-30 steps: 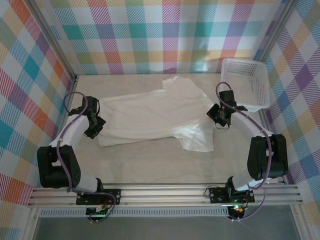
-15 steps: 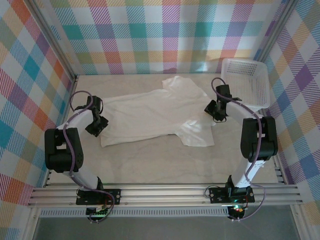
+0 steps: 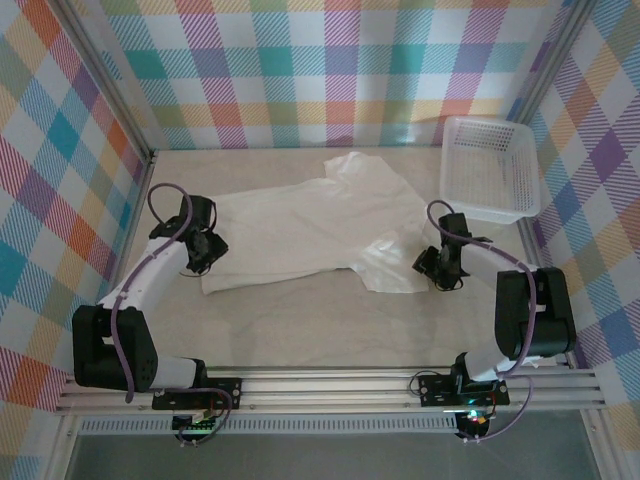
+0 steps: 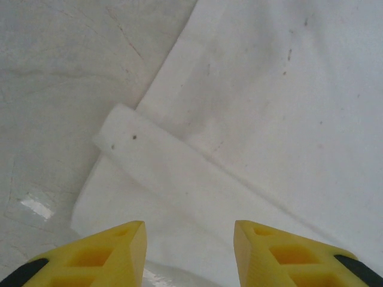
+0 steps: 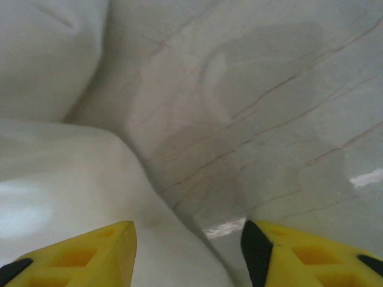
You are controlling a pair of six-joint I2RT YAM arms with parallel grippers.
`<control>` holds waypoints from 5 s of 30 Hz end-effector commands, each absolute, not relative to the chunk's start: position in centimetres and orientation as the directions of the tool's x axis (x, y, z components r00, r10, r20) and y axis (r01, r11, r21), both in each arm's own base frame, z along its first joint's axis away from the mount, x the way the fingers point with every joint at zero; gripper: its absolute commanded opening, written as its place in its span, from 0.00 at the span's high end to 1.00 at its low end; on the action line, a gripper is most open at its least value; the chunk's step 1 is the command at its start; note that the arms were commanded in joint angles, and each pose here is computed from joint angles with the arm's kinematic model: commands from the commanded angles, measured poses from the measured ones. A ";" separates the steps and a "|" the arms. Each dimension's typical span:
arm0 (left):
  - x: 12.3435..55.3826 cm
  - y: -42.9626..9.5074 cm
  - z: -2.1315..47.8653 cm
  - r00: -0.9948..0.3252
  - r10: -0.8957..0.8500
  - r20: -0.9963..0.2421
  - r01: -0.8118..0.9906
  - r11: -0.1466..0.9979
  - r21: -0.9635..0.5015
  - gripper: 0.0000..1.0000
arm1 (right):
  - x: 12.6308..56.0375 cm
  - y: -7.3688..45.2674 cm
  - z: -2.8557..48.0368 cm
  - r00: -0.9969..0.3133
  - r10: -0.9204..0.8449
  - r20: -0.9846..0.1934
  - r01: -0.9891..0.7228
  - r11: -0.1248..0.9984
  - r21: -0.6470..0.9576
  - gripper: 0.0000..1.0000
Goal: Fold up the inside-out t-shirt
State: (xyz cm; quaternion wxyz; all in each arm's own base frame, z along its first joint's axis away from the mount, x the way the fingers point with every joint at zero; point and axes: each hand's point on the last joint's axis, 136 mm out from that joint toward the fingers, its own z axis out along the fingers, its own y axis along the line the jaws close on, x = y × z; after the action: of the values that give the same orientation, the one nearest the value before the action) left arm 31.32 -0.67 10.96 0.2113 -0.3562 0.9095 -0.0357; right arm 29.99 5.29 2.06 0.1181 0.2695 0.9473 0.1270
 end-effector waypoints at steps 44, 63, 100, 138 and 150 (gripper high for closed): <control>33.9 -1.9 -0.6 -0.740 -0.670 -0.066 -0.672 0.740 0.022 1.00 | 36.2 8.0 2.8 -0.869 0.486 -0.093 0.437 0.842 0.316 0.88; 33.1 -2.9 11.4 -0.772 -0.537 -0.341 -0.464 0.842 -0.276 0.57 | 36.9 10.0 12.0 -0.888 0.116 -0.444 0.001 0.968 0.250 0.61; 39.0 1.9 13.6 -0.677 -0.635 -0.373 -0.467 0.762 -0.449 0.11 | 50.3 13.3 5.4 -0.935 -0.147 -0.324 -0.161 0.987 0.018 0.41; 40.7 9.3 3.3 -0.754 -0.618 -0.223 -0.617 0.783 -0.080 0.41 | 48.9 16.5 8.8 -0.919 0.011 -0.394 -0.121 0.943 0.309 1.00; 42.0 9.5 3.3 -0.744 -0.639 -0.197 -0.635 0.767 -0.087 1.00 | 49.0 14.1 8.3 -0.922 0.103 -0.374 -0.005 0.961 0.275 1.00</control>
State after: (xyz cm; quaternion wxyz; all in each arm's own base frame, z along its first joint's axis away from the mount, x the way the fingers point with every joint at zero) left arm 42.04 8.30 2.64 0.1157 -0.3352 0.9347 -0.0247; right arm 49.08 15.76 9.09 0.2037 -0.0161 0.9670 0.1522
